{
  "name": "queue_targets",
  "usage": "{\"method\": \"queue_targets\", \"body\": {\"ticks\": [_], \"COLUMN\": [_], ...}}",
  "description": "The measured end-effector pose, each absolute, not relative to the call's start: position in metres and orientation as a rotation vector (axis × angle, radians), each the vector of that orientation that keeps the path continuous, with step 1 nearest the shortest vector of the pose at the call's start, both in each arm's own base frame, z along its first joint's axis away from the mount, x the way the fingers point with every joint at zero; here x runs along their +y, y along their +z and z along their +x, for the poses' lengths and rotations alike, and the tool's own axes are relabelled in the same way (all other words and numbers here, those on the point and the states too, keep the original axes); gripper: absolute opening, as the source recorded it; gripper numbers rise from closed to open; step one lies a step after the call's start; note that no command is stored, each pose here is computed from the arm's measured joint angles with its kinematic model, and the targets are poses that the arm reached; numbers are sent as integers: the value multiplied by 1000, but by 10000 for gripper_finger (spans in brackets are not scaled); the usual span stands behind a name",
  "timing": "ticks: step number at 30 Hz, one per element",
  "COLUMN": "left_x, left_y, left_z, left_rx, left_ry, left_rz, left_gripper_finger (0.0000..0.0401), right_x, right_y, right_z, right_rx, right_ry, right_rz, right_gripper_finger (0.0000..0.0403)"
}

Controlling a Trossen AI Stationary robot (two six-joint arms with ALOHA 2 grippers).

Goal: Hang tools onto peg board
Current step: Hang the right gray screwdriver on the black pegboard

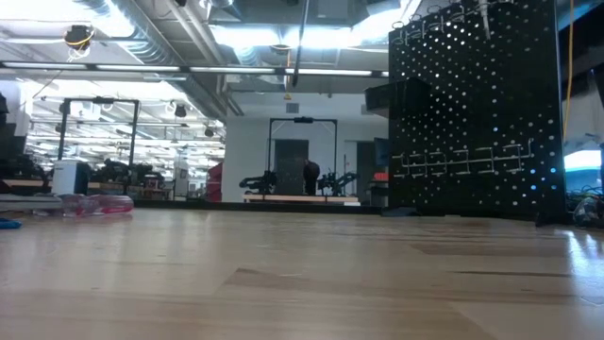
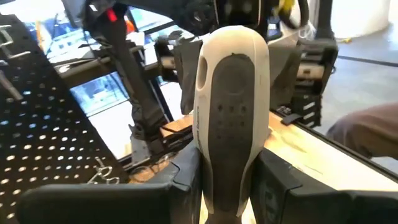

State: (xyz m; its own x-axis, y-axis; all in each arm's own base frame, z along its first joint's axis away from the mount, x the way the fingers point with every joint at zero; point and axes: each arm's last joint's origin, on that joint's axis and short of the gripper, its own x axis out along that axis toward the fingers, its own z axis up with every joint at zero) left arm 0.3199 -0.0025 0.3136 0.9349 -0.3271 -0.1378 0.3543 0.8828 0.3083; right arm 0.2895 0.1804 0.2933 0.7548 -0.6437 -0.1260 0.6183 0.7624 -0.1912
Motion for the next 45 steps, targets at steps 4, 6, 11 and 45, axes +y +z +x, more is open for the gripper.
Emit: {"method": "queue_targets", "body": {"ticks": [4, 6, 11, 45], "left_x": [-11, -16, -29, -39], "left_y": [314, 312, 310, 314], "left_z": [320, 319, 320, 320], "left_rx": [79, 88, 96, 64], "left_ry": [-383, -399, -443, -418], "left_rz": [338, 336, 333, 259], "left_gripper_finger": [80, 80, 80, 110], "right_x": [185, 187, 185, 165], "right_y": [310, 317, 327, 318], "right_z": [298, 300, 307, 340], "right_rx": [169, 139, 72, 20], "right_ry": [-561, -515, -429, -345], "right_rz": [-162, -165, -145, -268], "right_gripper_finger": [257, 257, 257, 131]}}
